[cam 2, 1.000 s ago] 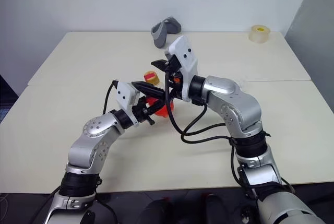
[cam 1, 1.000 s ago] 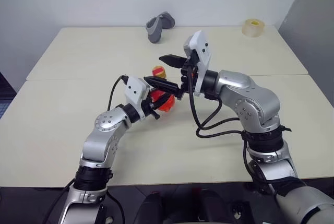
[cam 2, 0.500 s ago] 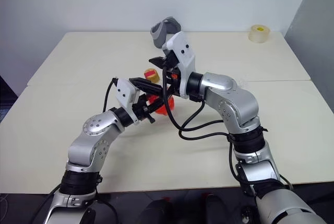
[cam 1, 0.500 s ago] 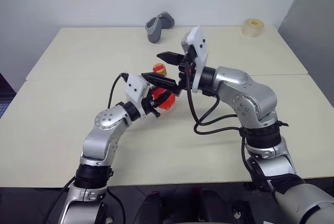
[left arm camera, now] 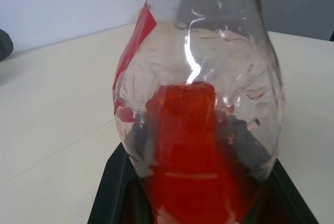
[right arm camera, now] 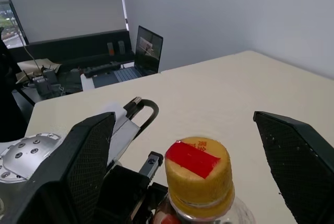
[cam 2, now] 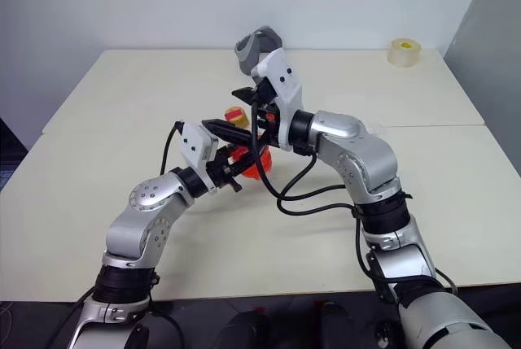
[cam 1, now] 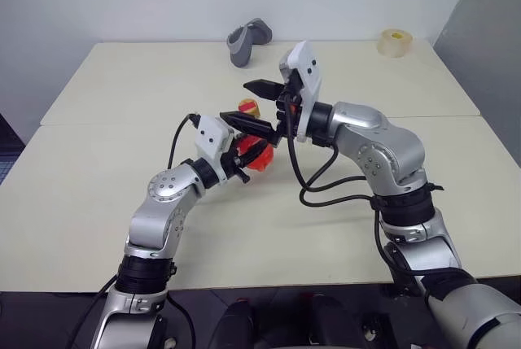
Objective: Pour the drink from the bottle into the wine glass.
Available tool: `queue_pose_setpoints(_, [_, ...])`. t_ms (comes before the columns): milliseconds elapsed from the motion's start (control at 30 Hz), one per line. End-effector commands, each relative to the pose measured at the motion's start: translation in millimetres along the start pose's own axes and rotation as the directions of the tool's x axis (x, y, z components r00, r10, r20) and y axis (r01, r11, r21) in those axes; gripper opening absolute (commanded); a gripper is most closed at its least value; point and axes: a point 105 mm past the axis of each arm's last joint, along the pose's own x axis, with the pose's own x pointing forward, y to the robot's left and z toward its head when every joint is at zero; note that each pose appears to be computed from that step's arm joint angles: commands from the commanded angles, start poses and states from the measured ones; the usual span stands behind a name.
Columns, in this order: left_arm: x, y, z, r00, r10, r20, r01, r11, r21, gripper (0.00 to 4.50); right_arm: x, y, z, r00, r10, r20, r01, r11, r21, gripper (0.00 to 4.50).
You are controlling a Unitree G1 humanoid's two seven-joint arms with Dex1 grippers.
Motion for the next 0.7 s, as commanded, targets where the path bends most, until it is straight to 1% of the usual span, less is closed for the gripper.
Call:
queue_pose_setpoints(33, [1.2,0.8,20.0,0.998,-0.008,0.068,0.006,0.999,0.038,1.24,1.3,3.7,11.8,0.999,0.022,0.035,-0.019,0.998,-0.058,4.33])
queue_pose_setpoints(100, [0.9,1.2,19.9,0.998,-0.007,0.068,0.005,0.999,0.038,1.24,1.5,3.2,11.3,0.999,0.021,0.034,-0.019,0.998,-0.06,3.88])
queue_pose_setpoints(133, [1.0,1.3,20.0,0.998,-0.007,0.068,0.004,0.999,0.038,1.24,1.7,2.9,11.1,0.999,0.021,0.035,-0.019,0.998,-0.061,3.55])
queue_pose_setpoints(233, [1.1,1.5,20.0,0.998,-0.006,0.068,0.004,0.999,0.039,1.24,2.1,2.8,11.2,0.999,0.023,0.04,-0.021,0.998,-0.06,2.5])
queue_pose_setpoints(333, [1.2,1.8,20.1,0.998,-0.006,0.068,0.003,0.999,0.039,1.24,2.3,2.3,11.9,0.999,0.023,0.044,-0.02,0.998,-0.059,1.34])
queue_pose_setpoints(367, [1.3,2.0,20.2,0.998,-0.006,0.068,0.003,0.999,0.039,1.24,2.3,1.7,12.8,0.999,0.02,0.047,-0.017,0.998,-0.058,1.23])
queue_pose_setpoints(567, [1.0,1.2,20.0,0.998,-0.008,0.067,0.005,0.999,0.04,1.24,2.5,1.2,16.7,0.998,0.023,0.052,-0.02,0.998,-0.066,1.23])
queue_pose_setpoints(633, [-0.9,-1.6,19.0,0.998,-0.02,0.061,0.017,0.999,0.04,1.24,1.9,3.3,22.2,0.996,0.058,0.06,-0.053,0.996,-0.072,1.23])
queue_pose_setpoints(700, [-4.7,-7.4,17.1,0.997,-0.05,0.052,0.047,0.998,0.042,1.24,0.3,9.4,31.3,0.987,0.144,0.066,-0.136,0.985,-0.109,1.23])
